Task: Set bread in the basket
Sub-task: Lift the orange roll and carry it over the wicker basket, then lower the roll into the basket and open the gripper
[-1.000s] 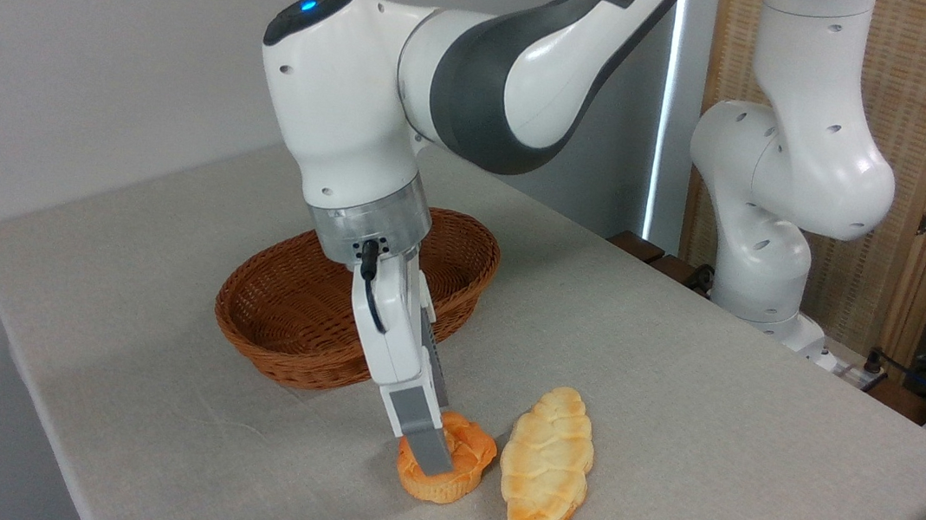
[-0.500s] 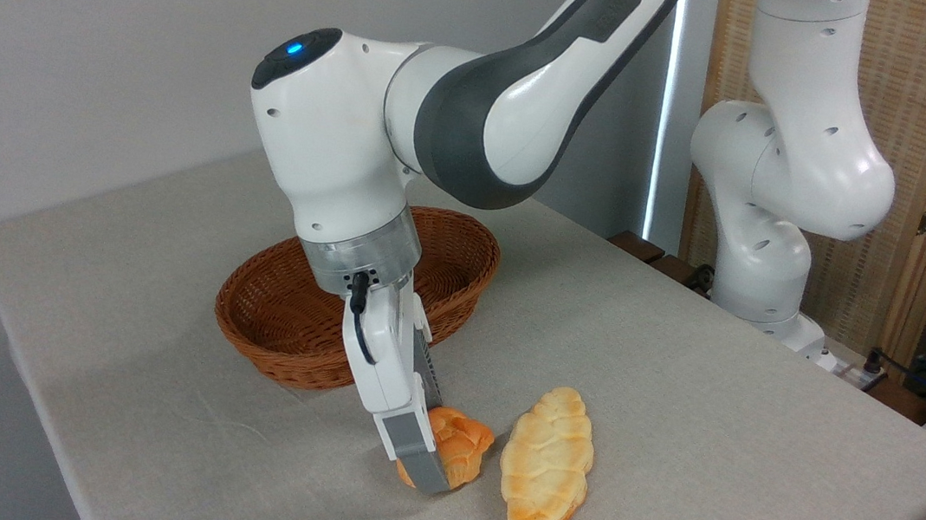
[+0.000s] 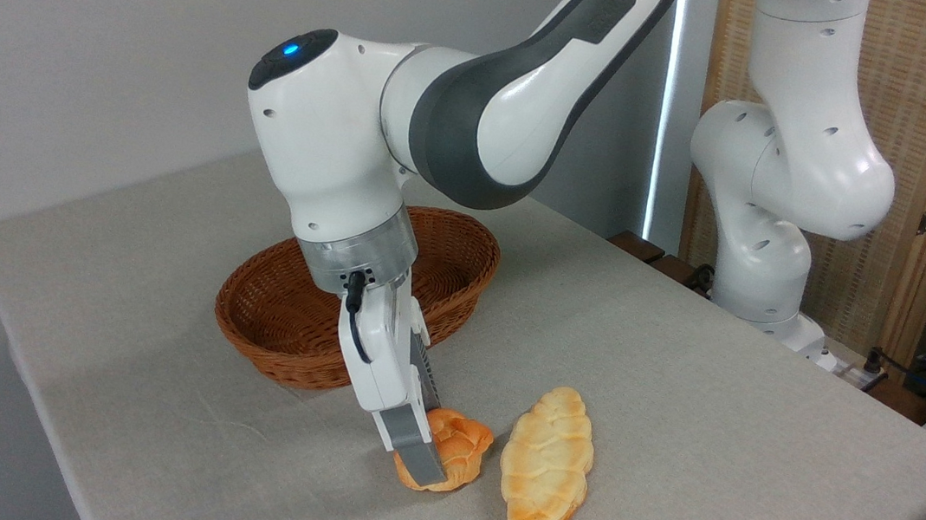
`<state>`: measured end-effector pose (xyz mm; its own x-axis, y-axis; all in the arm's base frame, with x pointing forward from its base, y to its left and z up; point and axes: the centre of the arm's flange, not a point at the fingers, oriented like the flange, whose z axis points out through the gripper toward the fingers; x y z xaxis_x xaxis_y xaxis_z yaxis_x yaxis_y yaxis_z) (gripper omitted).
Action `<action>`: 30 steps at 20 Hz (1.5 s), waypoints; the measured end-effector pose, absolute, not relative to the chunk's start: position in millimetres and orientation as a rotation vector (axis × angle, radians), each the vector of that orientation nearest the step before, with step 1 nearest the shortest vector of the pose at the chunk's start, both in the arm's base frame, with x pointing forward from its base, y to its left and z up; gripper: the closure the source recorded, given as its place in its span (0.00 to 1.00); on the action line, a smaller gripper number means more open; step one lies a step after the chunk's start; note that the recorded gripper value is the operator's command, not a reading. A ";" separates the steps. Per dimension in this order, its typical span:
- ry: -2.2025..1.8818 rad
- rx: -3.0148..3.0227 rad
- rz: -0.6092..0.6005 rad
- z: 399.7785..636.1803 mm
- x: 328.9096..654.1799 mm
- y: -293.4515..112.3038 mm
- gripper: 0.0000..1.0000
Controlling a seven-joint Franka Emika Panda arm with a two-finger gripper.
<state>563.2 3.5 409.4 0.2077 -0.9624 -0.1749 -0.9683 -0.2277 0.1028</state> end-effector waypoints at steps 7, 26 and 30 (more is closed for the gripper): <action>1.934 -2.419 0.314 409.4 563.2 3.5 0.68; 1.851 -2.492 0.034 509.0 580.3 -85.9 0.65; 1.791 -2.552 0.014 509.8 567.1 -149.3 0.64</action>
<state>567.1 -149.3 509.8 0.3398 -0.9403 -0.0211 -0.9405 -0.3396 -0.0142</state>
